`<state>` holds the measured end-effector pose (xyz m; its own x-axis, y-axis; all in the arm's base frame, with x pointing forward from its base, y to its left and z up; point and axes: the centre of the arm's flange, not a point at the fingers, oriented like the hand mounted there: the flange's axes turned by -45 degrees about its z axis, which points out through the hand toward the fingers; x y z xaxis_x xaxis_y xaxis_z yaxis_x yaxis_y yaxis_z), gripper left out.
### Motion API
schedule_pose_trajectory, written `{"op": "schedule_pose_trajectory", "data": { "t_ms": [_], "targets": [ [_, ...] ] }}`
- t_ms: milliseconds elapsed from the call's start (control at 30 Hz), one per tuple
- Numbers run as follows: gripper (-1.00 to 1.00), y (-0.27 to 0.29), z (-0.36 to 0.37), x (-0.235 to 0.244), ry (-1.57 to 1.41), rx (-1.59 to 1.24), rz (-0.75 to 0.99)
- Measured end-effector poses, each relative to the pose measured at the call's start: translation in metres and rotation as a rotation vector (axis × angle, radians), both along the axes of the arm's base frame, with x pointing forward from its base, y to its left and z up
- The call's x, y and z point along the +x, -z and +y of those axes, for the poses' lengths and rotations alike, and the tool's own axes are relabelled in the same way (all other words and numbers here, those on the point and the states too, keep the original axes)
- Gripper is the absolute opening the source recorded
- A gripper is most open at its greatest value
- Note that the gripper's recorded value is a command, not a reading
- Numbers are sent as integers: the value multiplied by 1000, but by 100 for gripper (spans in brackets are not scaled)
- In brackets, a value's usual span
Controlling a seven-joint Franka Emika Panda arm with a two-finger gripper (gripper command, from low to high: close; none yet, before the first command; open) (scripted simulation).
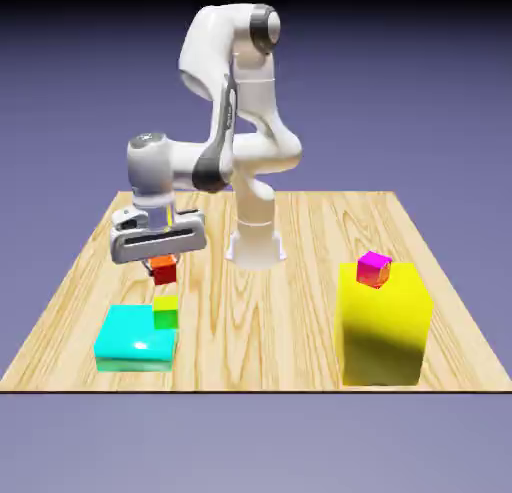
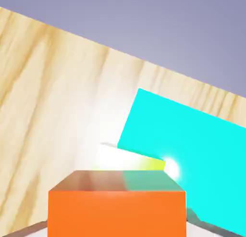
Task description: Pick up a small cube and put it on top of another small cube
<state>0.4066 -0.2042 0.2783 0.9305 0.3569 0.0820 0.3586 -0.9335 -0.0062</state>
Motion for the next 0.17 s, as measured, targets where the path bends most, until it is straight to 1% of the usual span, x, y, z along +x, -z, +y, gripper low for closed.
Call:
{"op": "schedule_pose_trajectory", "data": {
  "t_ms": [67,100,167],
  "targets": [
    [-100,22,0,0,1,-5,2],
    [100,28,0,-1,3,-7,3],
    [100,28,-1,-1,4,-7,2]
  ]
}}
